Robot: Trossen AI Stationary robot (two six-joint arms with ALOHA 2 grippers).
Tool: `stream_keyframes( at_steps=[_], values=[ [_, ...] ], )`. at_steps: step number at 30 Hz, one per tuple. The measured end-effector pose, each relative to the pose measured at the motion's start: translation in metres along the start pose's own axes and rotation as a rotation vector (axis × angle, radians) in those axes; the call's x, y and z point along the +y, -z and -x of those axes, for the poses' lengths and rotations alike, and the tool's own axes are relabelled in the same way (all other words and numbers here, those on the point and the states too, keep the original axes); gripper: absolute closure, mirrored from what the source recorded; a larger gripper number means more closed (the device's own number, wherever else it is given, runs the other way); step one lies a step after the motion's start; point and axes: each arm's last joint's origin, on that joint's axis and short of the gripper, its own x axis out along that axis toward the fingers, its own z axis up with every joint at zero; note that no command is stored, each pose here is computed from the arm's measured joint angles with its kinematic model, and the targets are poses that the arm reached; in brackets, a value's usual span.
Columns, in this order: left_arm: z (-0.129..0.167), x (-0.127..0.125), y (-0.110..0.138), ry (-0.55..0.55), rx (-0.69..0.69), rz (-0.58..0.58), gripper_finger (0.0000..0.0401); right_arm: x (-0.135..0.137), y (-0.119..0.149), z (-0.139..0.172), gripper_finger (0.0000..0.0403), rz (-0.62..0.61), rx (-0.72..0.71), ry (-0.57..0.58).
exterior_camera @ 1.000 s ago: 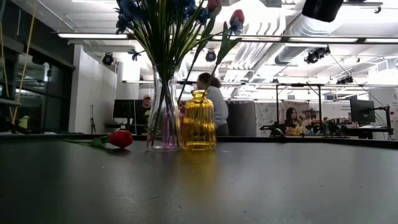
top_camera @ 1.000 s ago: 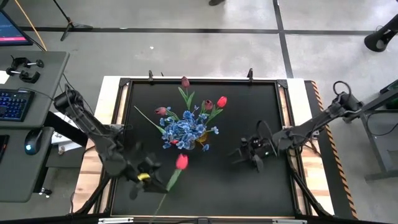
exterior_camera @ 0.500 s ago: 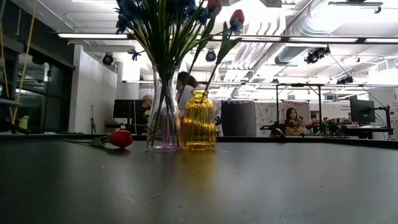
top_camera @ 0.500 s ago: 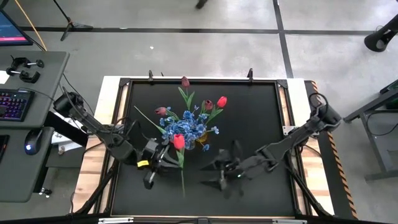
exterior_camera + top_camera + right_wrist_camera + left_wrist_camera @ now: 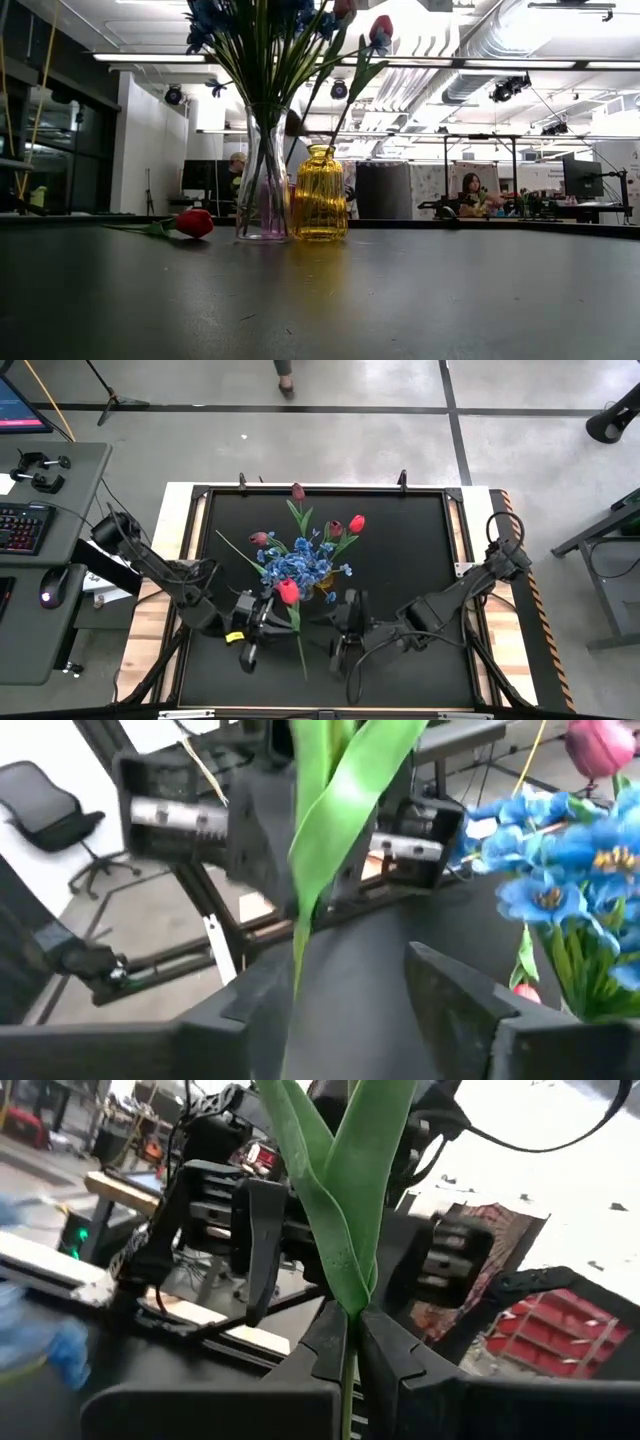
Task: Sort flowers into vase by color
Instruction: Put the bottom red flower into the yellow vase
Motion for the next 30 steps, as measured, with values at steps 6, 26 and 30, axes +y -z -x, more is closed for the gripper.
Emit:
stream_keyframes(
  at_steps=[6,26,30],
  values=[
    [-0.019,-0.013,-0.003,0.001,-0.022,-0.095,0.0401,0.003,-0.004,0.001,0.0256,-0.007,0.032,-0.092],
    [-0.023,-0.011,-0.008,-0.030,0.000,-0.137,0.0391,0.004,-0.007,0.007,0.0396,0.022,0.018,-0.095],
    [-0.014,-0.009,-0.016,-0.051,0.067,-0.106,0.0363,0.001,-0.016,0.026,0.0400,0.034,0.036,-0.101]
  ],
)
